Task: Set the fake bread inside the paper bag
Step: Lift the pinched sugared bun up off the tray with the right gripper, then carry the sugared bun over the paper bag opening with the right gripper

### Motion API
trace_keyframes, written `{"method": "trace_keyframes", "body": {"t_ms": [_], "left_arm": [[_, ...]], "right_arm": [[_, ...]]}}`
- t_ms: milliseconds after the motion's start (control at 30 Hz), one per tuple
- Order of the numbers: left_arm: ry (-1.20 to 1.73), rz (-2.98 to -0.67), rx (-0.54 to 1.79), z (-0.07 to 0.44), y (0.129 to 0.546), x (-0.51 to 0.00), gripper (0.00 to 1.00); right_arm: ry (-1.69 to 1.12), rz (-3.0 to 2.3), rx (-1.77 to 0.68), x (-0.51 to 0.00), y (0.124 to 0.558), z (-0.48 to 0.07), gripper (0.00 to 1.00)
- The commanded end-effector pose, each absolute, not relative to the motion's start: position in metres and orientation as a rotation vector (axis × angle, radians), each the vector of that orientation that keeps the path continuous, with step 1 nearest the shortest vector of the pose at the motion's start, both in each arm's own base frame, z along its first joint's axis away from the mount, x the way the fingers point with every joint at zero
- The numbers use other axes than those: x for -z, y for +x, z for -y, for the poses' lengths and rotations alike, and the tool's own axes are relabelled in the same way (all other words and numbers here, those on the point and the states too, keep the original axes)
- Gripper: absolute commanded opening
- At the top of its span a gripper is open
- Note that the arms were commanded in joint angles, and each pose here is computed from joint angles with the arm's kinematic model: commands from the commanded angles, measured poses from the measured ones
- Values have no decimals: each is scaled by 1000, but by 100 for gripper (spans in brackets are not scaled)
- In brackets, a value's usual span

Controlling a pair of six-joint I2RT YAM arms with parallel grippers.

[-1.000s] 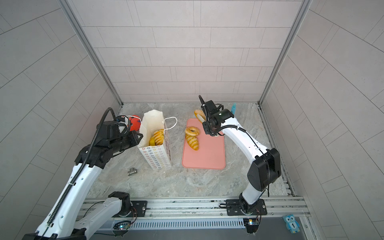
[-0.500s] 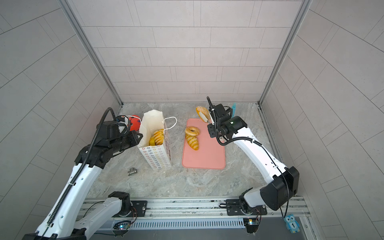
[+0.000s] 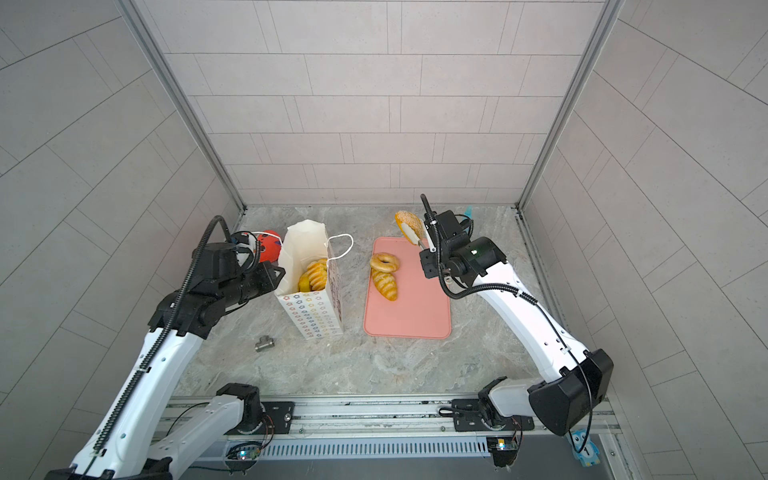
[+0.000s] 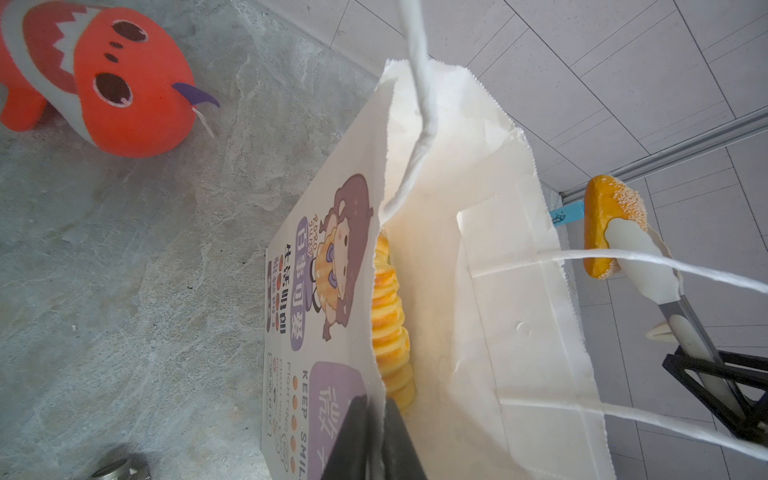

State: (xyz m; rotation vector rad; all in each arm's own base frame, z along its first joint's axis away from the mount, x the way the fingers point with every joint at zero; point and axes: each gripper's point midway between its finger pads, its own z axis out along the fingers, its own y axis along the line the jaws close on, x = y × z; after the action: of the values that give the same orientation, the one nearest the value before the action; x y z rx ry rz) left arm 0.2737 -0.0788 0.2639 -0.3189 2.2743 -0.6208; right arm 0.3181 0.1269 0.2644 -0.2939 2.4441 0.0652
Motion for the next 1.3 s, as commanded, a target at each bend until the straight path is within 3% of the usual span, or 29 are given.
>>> {"method": "trace_keyframes", "body": {"t_ms": [0, 167, 433, 867, 1267], "left_arm": [[-305, -2241, 621, 78, 273, -279, 15], [-304, -2235, 622, 78, 272, -283, 21], [-301, -2223, 612, 76, 269, -289, 23], [-303, -2235, 608, 76, 269, -284, 9], [-312, -2235, 604, 75, 268, -284, 9]], "right_arm": [[-254, -2365, -98, -296, 314, -123, 36], [-255, -2342, -120, -310, 309, -123, 37], [-256, -2306, -155, -330, 307, -125, 37], [-274, -2216, -254, -378, 299, -137, 37], [-296, -2153, -333, -407, 292, -152, 37]]}}
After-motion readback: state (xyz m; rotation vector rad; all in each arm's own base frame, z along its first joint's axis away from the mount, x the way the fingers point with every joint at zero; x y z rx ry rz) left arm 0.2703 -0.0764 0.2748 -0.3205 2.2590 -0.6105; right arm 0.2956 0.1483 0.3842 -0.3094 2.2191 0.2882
